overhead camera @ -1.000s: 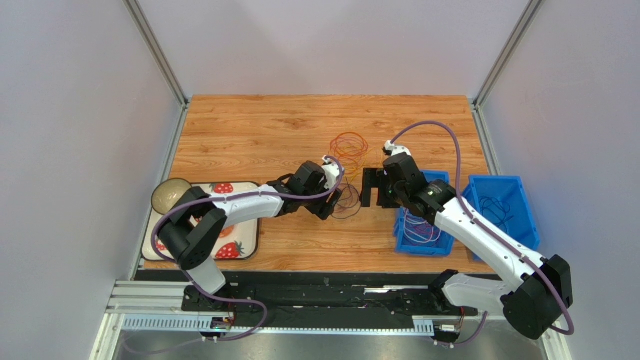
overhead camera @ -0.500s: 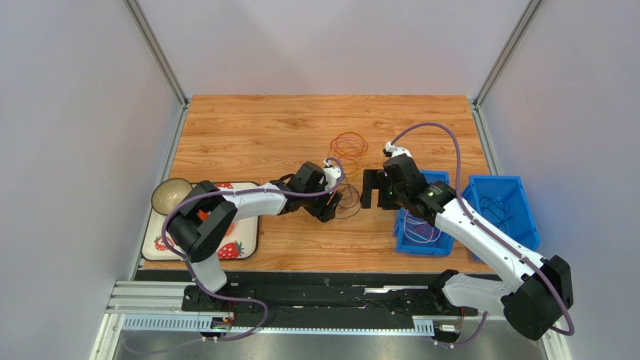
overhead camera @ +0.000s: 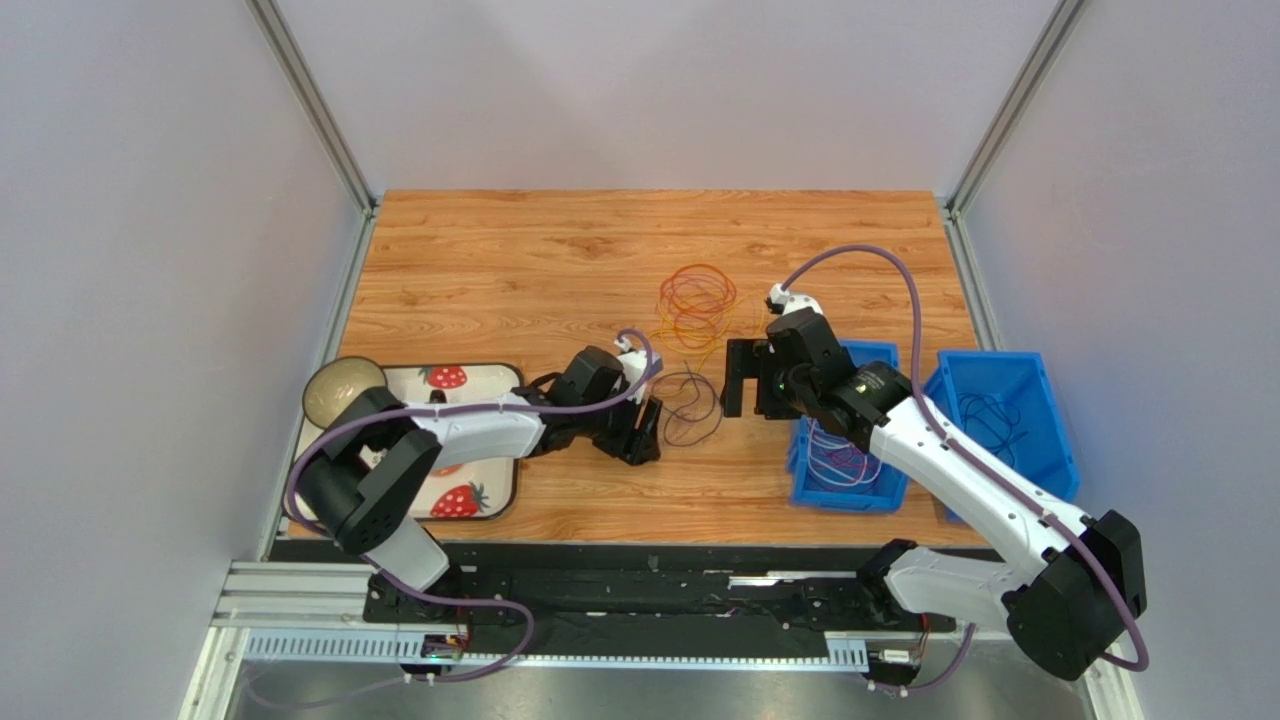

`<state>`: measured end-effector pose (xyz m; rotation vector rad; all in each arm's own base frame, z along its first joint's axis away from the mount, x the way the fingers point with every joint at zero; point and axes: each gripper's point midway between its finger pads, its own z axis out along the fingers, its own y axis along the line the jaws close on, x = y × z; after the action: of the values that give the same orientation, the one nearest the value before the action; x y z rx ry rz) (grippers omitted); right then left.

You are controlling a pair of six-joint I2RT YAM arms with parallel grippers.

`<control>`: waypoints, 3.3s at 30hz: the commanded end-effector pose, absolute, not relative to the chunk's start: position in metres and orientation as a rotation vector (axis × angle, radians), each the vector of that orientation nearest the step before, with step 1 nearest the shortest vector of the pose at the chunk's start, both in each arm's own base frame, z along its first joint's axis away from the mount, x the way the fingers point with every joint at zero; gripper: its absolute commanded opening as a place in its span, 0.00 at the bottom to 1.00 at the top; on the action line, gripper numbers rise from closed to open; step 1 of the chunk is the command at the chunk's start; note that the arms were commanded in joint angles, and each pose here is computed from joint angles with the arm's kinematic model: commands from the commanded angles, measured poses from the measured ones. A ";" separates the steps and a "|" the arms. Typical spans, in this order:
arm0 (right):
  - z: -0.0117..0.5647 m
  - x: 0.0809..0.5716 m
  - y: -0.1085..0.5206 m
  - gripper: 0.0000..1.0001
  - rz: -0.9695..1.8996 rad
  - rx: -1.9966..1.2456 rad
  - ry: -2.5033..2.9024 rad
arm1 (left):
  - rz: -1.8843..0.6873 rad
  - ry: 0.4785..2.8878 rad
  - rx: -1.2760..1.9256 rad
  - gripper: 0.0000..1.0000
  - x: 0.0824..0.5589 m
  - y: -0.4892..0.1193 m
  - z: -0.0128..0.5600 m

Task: Untangle the cables

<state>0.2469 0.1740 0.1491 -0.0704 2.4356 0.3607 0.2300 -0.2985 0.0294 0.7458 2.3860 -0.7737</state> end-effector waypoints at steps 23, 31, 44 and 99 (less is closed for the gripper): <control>0.159 0.239 0.177 1.00 0.412 -0.072 2.407 | -0.504 2.326 0.924 0.68 0.218 -0.291 0.039; 0.155 0.240 0.179 0.99 0.418 -0.071 2.417 | -0.435 2.333 1.007 0.62 0.217 -0.301 0.028; 0.150 0.239 0.175 1.00 0.390 -0.078 2.420 | -0.372 2.426 0.967 0.11 0.206 -0.285 0.005; 0.160 0.198 0.234 0.98 1.039 -0.029 2.282 | -0.704 1.873 0.817 0.00 0.195 -0.279 0.258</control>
<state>0.1961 0.2490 0.1697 0.0577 2.3474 1.1521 0.1877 -0.2787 0.2210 0.8096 1.9662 -0.7223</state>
